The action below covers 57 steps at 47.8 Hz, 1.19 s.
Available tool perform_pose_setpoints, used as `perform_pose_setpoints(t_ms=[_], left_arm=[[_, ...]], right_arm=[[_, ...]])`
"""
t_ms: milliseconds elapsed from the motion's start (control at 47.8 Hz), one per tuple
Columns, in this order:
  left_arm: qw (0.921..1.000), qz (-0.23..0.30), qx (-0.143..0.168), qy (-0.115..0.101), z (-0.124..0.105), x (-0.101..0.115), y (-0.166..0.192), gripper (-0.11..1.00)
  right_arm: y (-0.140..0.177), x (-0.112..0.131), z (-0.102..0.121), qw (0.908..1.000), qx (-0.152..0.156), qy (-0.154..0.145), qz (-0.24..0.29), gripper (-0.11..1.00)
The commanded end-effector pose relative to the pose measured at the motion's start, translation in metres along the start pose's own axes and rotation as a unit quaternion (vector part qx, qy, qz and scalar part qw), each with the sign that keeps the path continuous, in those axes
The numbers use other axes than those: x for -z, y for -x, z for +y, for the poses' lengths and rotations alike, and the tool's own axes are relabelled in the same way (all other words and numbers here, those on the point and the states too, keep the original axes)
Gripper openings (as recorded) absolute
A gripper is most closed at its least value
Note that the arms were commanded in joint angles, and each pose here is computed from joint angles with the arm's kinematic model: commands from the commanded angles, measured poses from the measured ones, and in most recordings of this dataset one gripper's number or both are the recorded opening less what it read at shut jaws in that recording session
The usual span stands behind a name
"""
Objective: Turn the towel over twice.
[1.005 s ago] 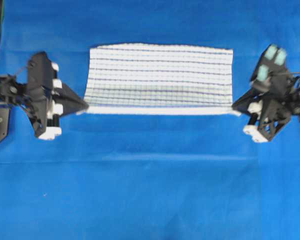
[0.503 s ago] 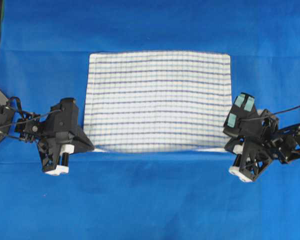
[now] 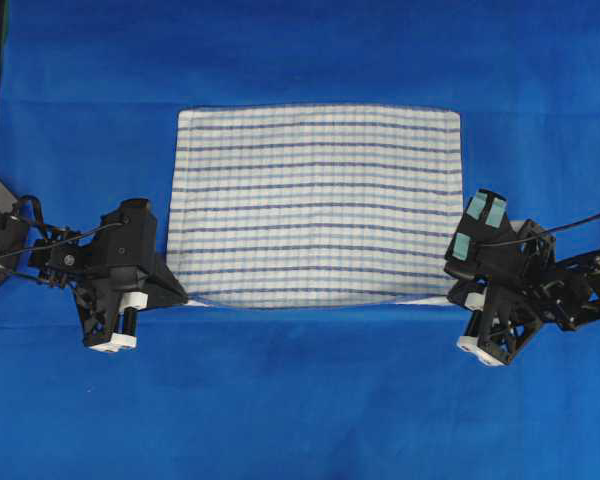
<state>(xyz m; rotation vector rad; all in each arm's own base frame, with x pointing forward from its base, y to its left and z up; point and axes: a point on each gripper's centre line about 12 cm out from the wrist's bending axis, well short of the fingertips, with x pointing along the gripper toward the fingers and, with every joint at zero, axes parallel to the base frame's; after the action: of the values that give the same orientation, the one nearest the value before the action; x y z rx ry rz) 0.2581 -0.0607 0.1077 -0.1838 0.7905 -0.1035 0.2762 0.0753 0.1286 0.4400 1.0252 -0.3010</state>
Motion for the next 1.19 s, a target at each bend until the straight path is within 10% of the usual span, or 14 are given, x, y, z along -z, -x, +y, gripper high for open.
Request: perform_pose_setpoints(t_ms=[0, 147, 398, 649, 1173], left_arm=[[0.9999, -0.015, 0.004, -0.001, -0.002, -0.008, 0.002, 0.03], [0.9998, -0.02, 0.005, -0.002, -0.004, -0.013, 0.003, 0.24], [0.9994, -0.034, -0.001, -0.007, -0.004, -0.043, 0.027, 0.8], [0.9907, -0.127, -0.019, -0.046, 0.008, -0.084, 0.078, 0.79], [0.9457, -0.284, -0.127, -0.096, 0.051, -0.113, 0.159, 0.78]], right_arm=[[0.005, -0.006, 0.007, 0.9999, -0.012, 0.003, -0.012, 0.05], [0.007, -0.011, 0.009, 0.9995, -0.015, 0.016, -0.023, 0.07], [0.038, -0.034, 0.005, 0.9946, 0.01, 0.064, -0.082, 0.68], [0.089, -0.061, -0.01, 0.9751, 0.028, 0.113, -0.189, 0.62], [0.189, -0.085, -0.06, 0.8947, 0.046, 0.168, -0.411, 0.62]])
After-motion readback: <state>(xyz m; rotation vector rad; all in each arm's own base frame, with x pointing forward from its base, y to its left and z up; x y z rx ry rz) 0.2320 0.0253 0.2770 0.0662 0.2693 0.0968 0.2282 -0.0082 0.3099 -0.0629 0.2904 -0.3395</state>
